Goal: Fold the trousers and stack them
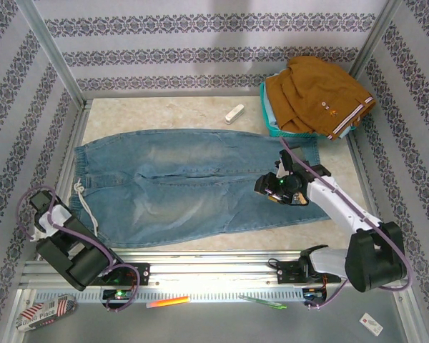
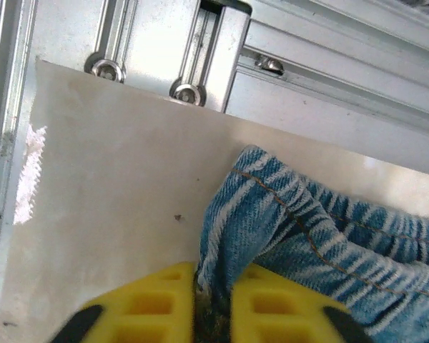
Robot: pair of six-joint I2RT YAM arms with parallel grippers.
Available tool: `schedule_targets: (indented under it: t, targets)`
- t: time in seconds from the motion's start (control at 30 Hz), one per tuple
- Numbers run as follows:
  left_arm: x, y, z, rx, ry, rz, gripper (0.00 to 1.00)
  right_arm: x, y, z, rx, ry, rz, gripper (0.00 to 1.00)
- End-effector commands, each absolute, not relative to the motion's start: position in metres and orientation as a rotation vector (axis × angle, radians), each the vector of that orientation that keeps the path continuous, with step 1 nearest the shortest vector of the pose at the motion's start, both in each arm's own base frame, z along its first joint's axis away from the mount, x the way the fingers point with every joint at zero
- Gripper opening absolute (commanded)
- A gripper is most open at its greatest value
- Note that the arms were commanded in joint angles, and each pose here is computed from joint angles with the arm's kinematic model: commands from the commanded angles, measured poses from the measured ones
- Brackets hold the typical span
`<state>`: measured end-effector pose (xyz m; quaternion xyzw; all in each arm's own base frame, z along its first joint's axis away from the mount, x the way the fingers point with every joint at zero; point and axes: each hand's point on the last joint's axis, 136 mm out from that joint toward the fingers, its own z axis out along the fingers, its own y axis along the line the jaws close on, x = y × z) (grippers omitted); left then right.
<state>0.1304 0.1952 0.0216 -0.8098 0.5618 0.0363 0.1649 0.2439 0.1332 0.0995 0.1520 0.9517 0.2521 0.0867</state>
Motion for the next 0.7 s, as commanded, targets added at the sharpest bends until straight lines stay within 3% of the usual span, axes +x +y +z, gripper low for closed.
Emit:
schedule_targets:
  t: [0.0, 0.23, 0.43, 0.67]
  targets:
    - [0.132, 0.195, 0.024, -2.266, 1.588, 0.076, 0.00, 0.235, 0.130, 0.099, 0.475, 2.842, 0.732, 0.54]
    - [0.147, 0.186, 0.053, -2.136, 1.554, -0.054, 0.00, 0.230, 0.100, 0.117, 0.622, 2.803, 0.685, 0.54]
    - [0.160, 0.179, 0.070, -2.059, 1.558, -0.154, 0.00, 0.213, 0.057, 0.121, 1.029, 2.634, 0.729, 0.55]
    - [0.170, 0.171, 0.080, -2.018, 1.595, -0.206, 0.00, 0.170, 0.061, 0.061, 1.377, 2.583, 0.751, 0.52]
